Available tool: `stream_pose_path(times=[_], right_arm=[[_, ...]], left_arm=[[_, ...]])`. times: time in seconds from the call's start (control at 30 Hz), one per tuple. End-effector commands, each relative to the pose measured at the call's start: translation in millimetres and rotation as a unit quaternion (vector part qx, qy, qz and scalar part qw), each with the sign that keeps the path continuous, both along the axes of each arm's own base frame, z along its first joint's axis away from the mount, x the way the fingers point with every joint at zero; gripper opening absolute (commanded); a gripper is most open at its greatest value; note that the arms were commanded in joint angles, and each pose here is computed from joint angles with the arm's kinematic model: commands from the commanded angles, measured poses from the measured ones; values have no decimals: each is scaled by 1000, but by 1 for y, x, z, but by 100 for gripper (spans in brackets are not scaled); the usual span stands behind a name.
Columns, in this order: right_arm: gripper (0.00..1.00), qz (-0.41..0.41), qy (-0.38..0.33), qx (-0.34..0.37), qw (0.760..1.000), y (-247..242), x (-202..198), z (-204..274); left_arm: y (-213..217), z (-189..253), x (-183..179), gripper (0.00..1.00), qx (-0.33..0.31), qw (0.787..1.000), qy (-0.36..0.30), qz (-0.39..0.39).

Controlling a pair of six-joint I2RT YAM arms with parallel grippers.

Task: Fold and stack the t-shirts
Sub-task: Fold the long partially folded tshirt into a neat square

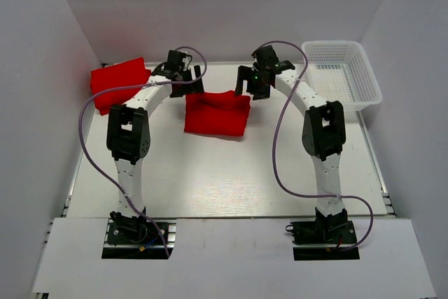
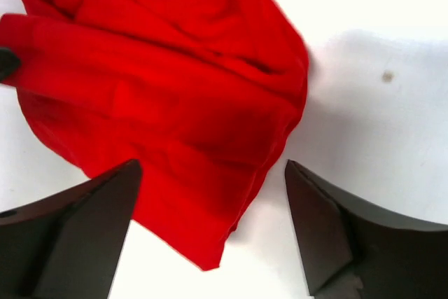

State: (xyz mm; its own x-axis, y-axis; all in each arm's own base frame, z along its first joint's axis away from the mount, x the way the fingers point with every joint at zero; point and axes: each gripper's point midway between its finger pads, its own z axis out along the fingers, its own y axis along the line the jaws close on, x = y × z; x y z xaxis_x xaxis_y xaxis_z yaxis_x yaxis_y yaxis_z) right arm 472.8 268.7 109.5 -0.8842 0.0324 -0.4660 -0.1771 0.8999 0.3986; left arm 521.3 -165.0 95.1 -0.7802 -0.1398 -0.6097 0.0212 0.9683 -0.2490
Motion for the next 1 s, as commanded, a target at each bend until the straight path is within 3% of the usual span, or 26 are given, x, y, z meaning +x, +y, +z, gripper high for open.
stream_pose_path(times=[0.0, 0.23, 0.37, 0.47, 0.53, 0.73, 0.97], right_arm=[[90, 15, -78, 27, 996, 6, 29, 45], [90, 14, -123, 16, 992, -4, 25, 81], [90, 33, -111, -2, 993, -9, 7, 76], [90, 26, -101, -12, 994, -21, -5, 75], [90, 21, -91, -29, 995, -28, -12, 61], [90, 16, -89, -40, 995, -41, -30, 61], [90, 23, -78, -36, 996, -39, -33, 54]], left_arm=[[12, 44, 19, 100, 2, 998, -55, 14], [27, 73, 9, 100, 13, 997, -76, 28], [12, 72, -7, 100, 8, 995, -83, -59], [-15, 70, -25, 100, 19, 981, -88, -171], [-18, 65, -29, 100, 23, 975, -88, -201], [-9, 34, -48, 100, 64, 976, -39, -206], [-9, 5, -21, 100, 83, 982, -30, -166]])
